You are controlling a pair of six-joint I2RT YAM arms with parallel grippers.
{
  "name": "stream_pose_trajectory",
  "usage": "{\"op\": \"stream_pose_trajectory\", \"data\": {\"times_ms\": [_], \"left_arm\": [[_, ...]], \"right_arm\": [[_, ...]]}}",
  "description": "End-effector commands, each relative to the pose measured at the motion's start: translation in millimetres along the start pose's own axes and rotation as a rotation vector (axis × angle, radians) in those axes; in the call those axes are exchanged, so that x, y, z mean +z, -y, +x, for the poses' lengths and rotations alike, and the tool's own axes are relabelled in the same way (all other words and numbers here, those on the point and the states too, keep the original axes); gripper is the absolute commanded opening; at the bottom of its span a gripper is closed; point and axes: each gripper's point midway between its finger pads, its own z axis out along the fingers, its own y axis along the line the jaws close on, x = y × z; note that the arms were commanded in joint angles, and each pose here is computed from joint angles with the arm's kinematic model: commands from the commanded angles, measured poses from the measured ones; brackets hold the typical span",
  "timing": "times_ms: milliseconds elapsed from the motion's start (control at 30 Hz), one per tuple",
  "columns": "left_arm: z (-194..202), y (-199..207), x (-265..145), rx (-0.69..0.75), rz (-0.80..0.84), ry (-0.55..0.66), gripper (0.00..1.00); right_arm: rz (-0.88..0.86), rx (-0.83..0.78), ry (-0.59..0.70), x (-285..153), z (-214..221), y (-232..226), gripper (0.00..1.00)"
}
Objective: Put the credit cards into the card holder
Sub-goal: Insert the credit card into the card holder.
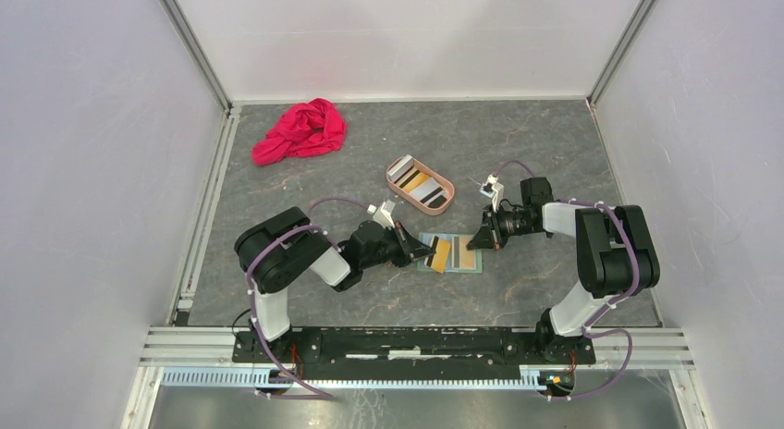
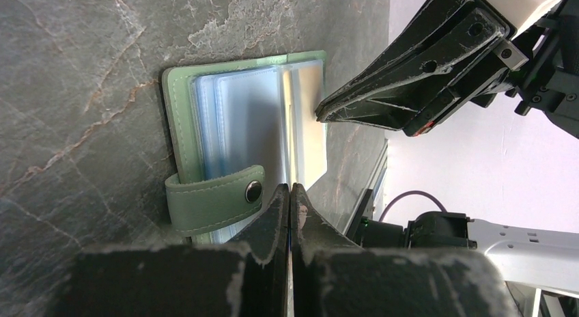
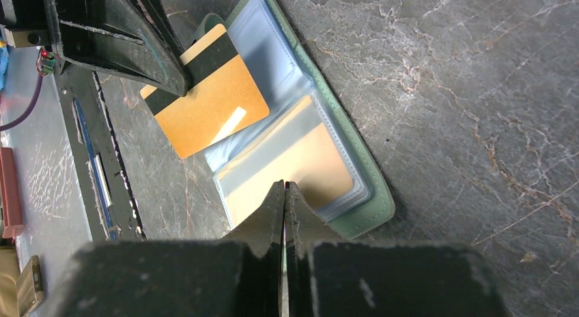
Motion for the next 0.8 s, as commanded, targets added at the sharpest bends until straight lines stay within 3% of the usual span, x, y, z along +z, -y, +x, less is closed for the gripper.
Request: {"op": "stream_pose_trajectory", "data": {"times_ms": [0,767], "left_arm": [[-3.4,16.0,6.2,-0.02,0.063,0.009,0.02],[-2.2,19.0,8.5,-0.035,0.097,0.005,0.02]], "right_arm": [[0.019,-0.038,0.001,-0.3,-8.9,5.4,0.0],[0.017,-0.04,0.003,-0.5,-9.2,4.7,0.0]]}}
